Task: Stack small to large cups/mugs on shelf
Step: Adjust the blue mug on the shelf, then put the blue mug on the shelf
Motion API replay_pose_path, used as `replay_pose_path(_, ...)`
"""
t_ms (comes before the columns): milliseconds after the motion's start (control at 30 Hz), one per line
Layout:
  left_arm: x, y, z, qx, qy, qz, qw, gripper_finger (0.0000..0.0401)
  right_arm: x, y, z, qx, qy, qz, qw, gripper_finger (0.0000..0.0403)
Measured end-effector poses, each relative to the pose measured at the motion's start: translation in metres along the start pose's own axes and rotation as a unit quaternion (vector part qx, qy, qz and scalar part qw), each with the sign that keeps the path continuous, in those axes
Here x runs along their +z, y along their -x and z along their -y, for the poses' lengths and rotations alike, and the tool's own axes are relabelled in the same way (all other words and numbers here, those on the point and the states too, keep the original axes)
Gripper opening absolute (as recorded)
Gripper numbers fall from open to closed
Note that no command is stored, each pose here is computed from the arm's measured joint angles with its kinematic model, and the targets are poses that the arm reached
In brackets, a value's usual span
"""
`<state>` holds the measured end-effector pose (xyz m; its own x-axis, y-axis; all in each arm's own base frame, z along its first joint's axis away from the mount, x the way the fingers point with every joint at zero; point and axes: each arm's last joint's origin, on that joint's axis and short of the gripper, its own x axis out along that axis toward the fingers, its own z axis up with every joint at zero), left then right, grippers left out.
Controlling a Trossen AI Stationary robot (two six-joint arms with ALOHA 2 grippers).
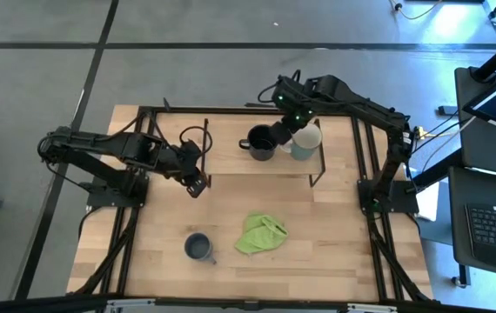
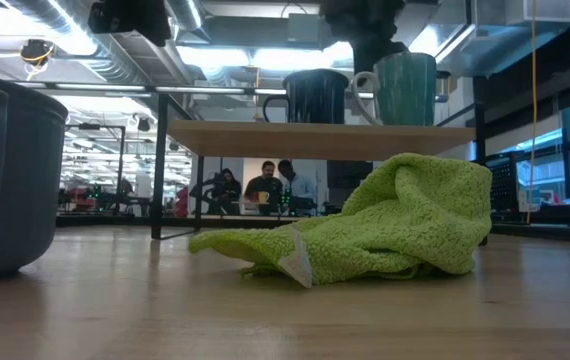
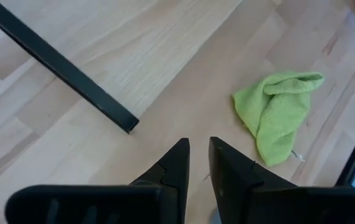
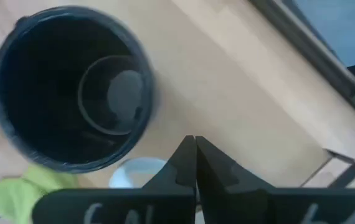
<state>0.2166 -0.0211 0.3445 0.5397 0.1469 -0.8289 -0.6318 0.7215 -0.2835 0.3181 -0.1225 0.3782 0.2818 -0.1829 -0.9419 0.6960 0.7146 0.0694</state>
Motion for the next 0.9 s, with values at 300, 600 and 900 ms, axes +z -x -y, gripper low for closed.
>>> replay_pose_path(300, 0.0, 0.0, 0.001, -0.008, -0.018, -0.001, 1.0, 0.0057, 0.011, 0.005, -0.004, 0.014, 0.032, 0.066, 0.997, 0.0005)
replay_pose_path(600, -0.012, 0.003, -0.004, 0.061, -0.091, -0.012, 0.994, 0.0057, 0.019, 0.091, -0.041, 0.108, 0.137, 0.281, 0.944, 0.0035)
replay_pose_path(900, -0.042, 0.018, 0.007, 0.06, -0.113, -0.014, 0.992, 0.0057, -0.027, 0.142, -0.055, 0.093, 0.139, 0.345, 0.923, 0.0081)
